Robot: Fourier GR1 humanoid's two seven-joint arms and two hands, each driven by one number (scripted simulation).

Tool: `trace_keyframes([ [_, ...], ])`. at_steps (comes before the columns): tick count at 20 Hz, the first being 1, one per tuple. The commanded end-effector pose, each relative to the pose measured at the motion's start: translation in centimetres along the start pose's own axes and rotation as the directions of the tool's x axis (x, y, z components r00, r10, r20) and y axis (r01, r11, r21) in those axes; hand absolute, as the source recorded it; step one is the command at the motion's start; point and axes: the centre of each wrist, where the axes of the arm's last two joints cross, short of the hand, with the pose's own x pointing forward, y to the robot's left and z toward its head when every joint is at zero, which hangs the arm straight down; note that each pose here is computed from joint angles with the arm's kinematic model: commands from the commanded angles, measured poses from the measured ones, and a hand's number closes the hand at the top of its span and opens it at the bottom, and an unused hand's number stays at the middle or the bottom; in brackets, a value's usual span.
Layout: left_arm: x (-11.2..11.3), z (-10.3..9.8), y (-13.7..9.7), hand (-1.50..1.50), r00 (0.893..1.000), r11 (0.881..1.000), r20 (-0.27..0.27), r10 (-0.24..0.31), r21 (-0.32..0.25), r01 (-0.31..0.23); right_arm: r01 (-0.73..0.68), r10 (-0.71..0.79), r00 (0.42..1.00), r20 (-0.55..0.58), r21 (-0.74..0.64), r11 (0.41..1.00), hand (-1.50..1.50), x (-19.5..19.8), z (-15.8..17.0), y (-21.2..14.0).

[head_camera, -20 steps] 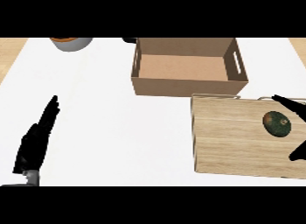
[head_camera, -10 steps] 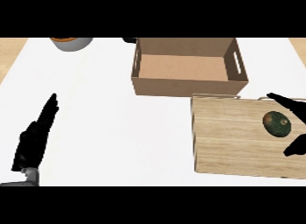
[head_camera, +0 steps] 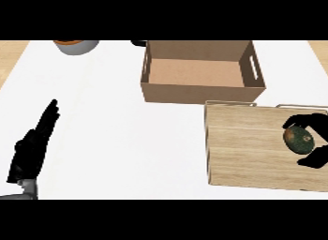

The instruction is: Pick the squash from the tray and place it in the cardboard box

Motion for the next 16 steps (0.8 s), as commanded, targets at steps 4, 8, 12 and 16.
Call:
trace_keyframes([
  [4,0.3,0.8,-1.6,0.00,1.000,1.000,0.008,0.016,0.004,-0.016,-0.112,0.115,0.993,0.001,-0.210,0.971,1.50,1.4,-0.3,0.4],
  [8,0.8,-0.4,-2.1,0.00,0.999,0.999,0.035,0.010,-0.051,-0.008,-0.231,0.263,0.951,0.162,-0.196,0.953,1.50,2.4,-2.9,-6.1],
  [12,2.3,-0.9,-2.9,0.00,0.994,0.992,0.107,0.017,-0.124,-0.003,-0.343,0.397,0.873,0.284,-0.221,0.913,1.50,4.2,-3.1,-10.4],
  [16,2.7,-1.5,-3.5,0.00,0.995,0.992,0.099,0.019,-0.123,-0.006,-0.337,0.421,0.830,0.367,-0.272,0.901,1.50,3.4,-3.3,-12.1],
])
